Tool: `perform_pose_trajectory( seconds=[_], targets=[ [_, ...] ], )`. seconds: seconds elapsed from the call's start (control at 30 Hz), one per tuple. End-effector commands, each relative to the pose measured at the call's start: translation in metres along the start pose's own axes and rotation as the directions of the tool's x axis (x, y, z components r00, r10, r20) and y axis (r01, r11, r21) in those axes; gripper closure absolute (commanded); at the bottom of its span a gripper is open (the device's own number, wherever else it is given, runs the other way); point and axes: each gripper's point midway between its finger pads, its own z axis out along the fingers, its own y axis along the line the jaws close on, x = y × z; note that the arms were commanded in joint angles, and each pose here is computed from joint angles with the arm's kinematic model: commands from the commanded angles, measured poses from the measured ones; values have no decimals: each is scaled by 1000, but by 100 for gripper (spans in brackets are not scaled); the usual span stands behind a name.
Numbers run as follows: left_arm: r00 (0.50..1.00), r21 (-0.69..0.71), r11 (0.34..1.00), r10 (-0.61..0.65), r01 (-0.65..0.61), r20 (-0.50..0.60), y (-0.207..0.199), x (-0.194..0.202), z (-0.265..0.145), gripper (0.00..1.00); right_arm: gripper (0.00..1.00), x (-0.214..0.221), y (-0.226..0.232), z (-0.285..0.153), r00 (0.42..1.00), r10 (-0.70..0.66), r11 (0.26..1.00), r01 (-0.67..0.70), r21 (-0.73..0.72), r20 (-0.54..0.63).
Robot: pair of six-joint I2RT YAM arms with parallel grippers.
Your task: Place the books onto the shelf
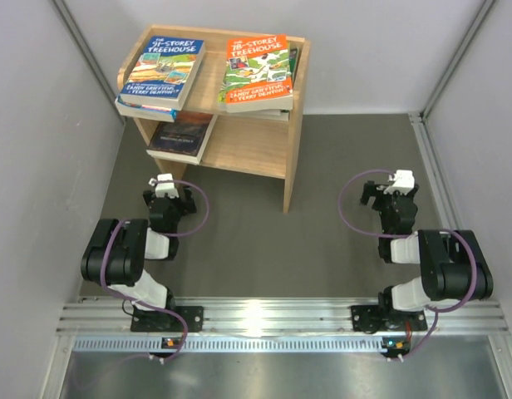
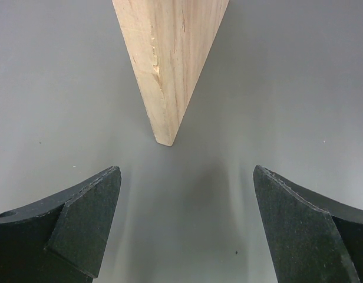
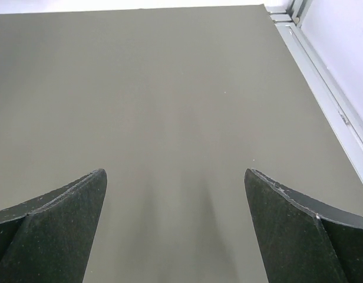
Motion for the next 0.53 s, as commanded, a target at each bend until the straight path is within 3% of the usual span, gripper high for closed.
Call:
perform_pose_trajectory(
  seconds=[0.0,0.5],
  targets=[
    [995,6,1000,-11,11,100,-2,-28,4,1,0,-15,9,5,999,-18,999,20,-45,47],
    [995,6,1000,-11,11,100,-2,-28,3,1,0,-15,10,6,999,-15,999,17,-47,49]
  ],
)
